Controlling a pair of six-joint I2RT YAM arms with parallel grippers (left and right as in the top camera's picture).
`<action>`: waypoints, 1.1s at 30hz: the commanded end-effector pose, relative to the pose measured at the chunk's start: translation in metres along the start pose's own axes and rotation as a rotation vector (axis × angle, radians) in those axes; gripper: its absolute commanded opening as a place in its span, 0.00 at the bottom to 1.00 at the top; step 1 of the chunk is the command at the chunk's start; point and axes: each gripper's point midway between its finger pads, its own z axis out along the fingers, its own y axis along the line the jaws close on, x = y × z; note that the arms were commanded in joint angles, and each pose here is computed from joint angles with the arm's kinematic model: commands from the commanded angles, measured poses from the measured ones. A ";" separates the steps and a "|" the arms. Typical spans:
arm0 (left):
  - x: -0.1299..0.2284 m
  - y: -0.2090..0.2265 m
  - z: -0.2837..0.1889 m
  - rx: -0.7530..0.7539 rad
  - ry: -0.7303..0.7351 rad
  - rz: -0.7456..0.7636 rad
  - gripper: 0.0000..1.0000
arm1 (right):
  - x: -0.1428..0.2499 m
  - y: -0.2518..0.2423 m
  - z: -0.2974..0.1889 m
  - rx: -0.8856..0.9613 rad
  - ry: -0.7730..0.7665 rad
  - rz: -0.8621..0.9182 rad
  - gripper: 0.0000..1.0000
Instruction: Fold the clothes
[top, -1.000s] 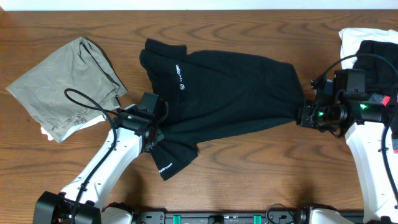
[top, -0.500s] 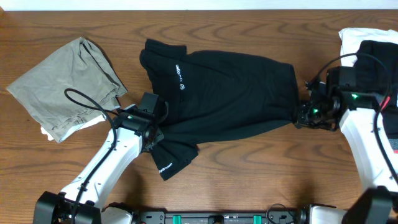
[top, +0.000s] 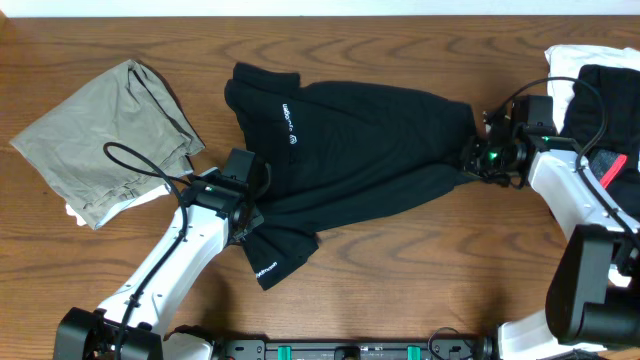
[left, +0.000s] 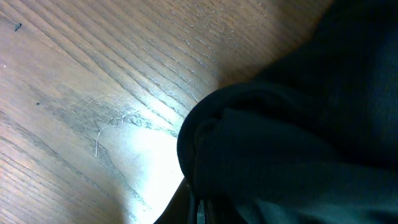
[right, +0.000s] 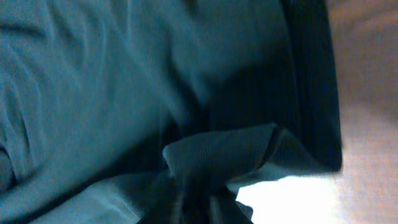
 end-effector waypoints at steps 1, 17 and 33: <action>-0.004 0.004 0.001 -0.021 -0.019 0.002 0.06 | -0.002 0.005 0.009 -0.017 0.001 0.056 0.26; -0.007 0.001 0.001 -0.010 -0.029 -0.002 0.06 | 0.031 -0.013 0.009 0.044 0.135 -0.062 0.36; -0.007 0.001 0.001 -0.010 -0.029 -0.002 0.06 | 0.021 -0.021 0.011 0.113 0.100 -0.219 0.38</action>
